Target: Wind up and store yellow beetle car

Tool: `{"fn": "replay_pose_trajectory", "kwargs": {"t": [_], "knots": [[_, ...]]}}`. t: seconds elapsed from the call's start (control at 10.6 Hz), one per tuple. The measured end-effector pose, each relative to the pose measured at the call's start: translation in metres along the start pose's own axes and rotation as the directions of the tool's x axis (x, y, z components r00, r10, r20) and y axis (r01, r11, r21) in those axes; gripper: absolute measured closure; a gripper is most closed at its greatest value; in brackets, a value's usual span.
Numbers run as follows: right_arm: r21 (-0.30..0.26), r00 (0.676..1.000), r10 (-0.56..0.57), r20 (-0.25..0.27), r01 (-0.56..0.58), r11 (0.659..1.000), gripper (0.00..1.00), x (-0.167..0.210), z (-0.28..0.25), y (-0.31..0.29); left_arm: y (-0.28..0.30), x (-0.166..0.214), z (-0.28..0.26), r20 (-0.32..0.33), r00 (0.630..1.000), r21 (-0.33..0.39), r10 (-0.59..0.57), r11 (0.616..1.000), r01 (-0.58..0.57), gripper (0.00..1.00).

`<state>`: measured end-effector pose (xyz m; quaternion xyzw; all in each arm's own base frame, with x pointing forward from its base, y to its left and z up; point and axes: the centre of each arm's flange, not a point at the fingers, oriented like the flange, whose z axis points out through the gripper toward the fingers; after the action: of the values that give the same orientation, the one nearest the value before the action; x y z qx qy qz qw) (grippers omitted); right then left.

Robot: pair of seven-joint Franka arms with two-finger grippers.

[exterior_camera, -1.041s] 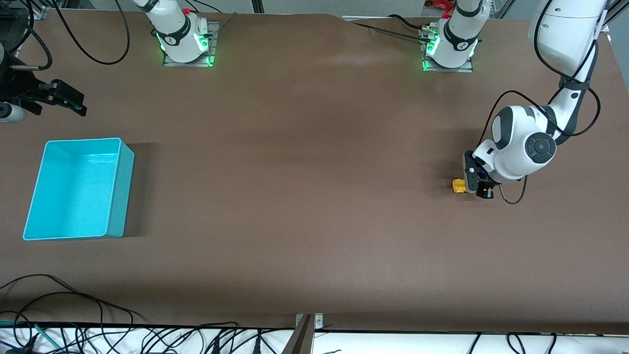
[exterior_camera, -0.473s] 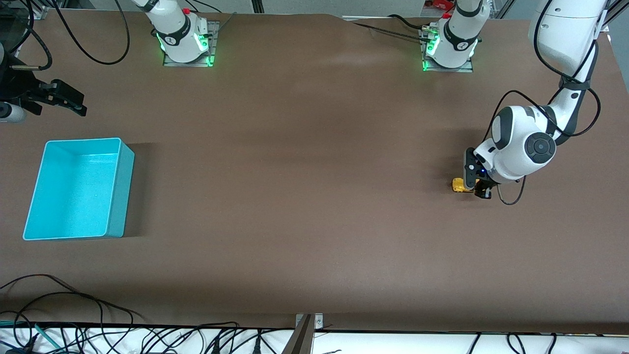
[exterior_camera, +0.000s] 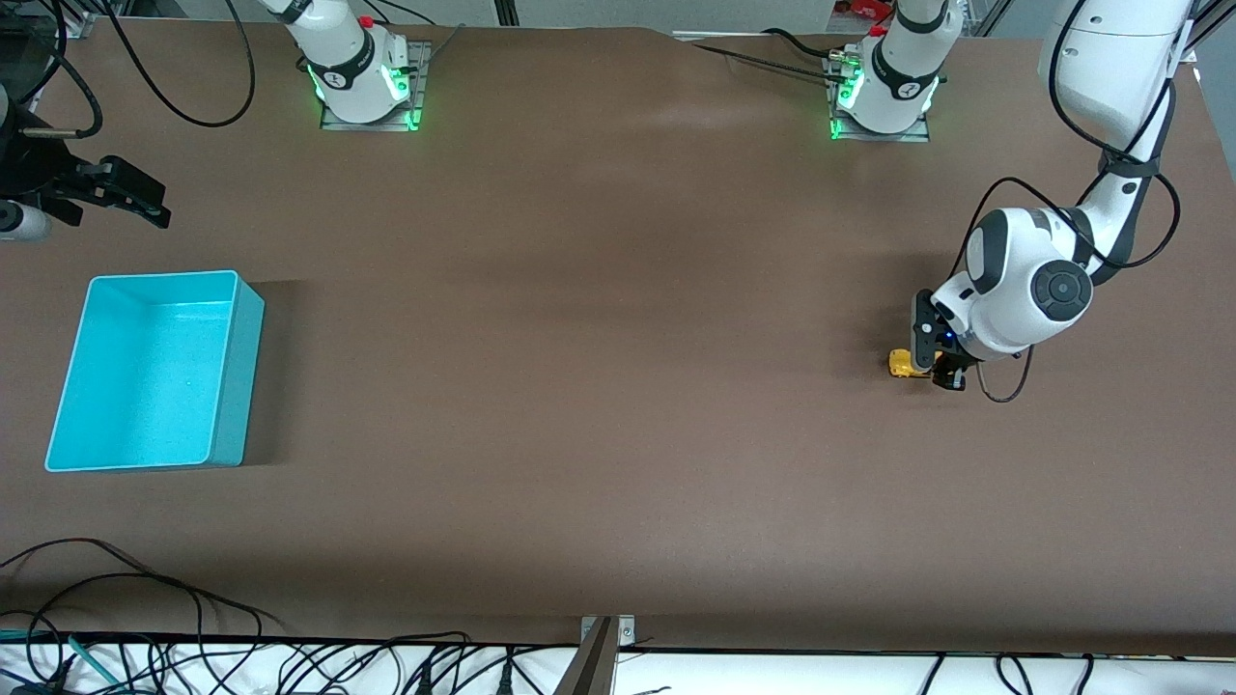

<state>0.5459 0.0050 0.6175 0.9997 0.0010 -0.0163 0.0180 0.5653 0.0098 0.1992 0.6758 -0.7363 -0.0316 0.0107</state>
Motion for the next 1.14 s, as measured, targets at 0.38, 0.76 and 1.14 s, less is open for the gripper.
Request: {"fn": "replay_pose_trajectory", "kwargs": {"t": [0.38, 0.76, 1.14], "knots": [[0.0, 1.0, 0.0, 0.0, 0.0, 1.0, 0.0, 0.0, 0.0, 0.0, 0.001, -0.017, 0.001, 0.005, 1.0, -0.001, -0.03, 1.0, 0.03, 0.61], [0.0, 1.0, 0.0, 0.0, 0.0, 1.0, 0.0, 0.0, 0.0, 0.0, 0.006, -0.062, 0.003, 0.027, 0.998, -0.005, -0.048, 0.999, 0.049, 0.61], [0.0, 1.0, 0.0, 0.0, 0.0, 1.0, 0.0, 0.0, 0.0, 0.0, 0.012, -0.107, 0.004, 0.038, 0.999, 0.002, -0.031, 1.0, 0.031, 0.61]]}}
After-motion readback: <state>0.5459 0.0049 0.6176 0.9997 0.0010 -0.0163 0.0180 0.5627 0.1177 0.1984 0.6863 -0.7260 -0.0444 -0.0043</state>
